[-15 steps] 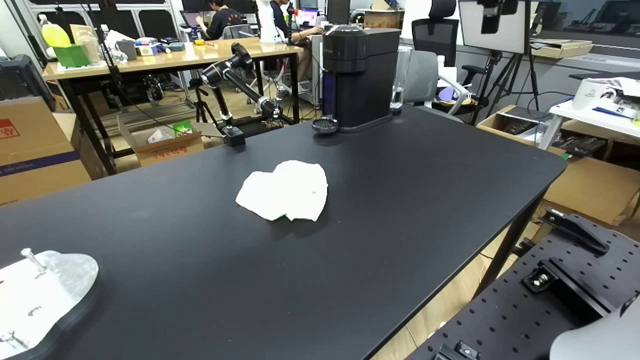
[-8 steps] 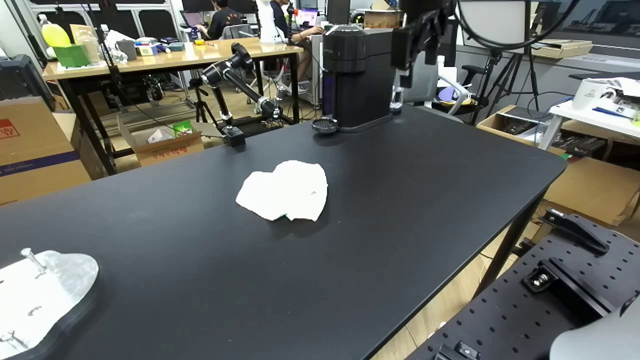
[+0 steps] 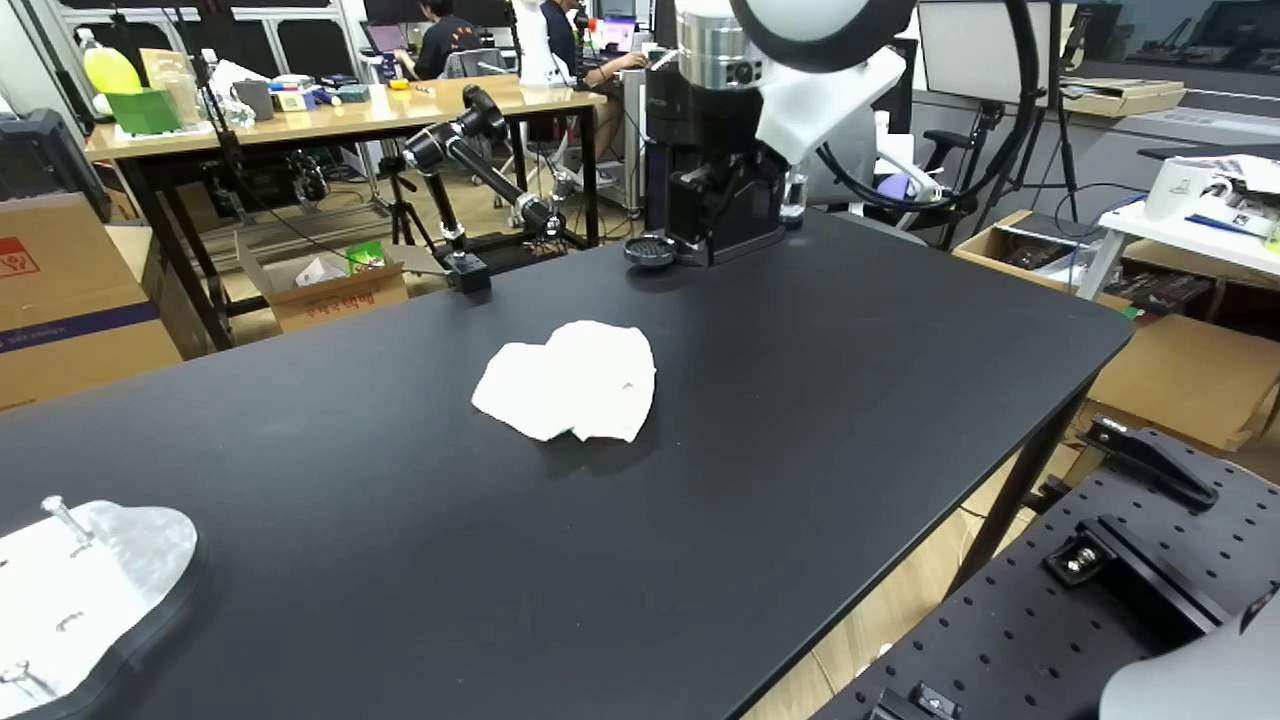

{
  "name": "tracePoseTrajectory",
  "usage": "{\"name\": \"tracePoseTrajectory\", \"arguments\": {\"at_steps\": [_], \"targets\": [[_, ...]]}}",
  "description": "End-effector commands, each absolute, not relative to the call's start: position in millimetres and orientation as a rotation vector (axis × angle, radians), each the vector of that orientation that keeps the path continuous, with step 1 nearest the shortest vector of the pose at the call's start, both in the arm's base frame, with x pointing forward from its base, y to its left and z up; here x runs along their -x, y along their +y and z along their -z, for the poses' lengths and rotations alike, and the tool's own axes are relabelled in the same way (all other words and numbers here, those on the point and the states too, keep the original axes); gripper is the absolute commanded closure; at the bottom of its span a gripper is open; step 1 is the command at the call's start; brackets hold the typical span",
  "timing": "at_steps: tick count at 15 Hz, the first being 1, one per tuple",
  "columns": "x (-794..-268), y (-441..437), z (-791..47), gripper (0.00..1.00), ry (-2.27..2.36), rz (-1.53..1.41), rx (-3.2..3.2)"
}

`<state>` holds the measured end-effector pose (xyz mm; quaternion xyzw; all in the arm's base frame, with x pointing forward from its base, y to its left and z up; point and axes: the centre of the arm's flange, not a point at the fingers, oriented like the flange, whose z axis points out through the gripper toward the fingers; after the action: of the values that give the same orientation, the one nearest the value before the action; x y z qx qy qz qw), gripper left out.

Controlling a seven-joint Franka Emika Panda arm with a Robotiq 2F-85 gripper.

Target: Hang the towel on the metallic object

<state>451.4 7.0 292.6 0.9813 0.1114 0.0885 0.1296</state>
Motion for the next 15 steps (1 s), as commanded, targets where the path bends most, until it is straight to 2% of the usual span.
{"name": "tracePoseTrajectory", "arguments": {"at_steps": [1,15], "targets": [[-461,29,-264,0.0,0.301,-0.287,-2.886],[-474,99,-189,0.0,0.612,-0.316,-3.02]]}}
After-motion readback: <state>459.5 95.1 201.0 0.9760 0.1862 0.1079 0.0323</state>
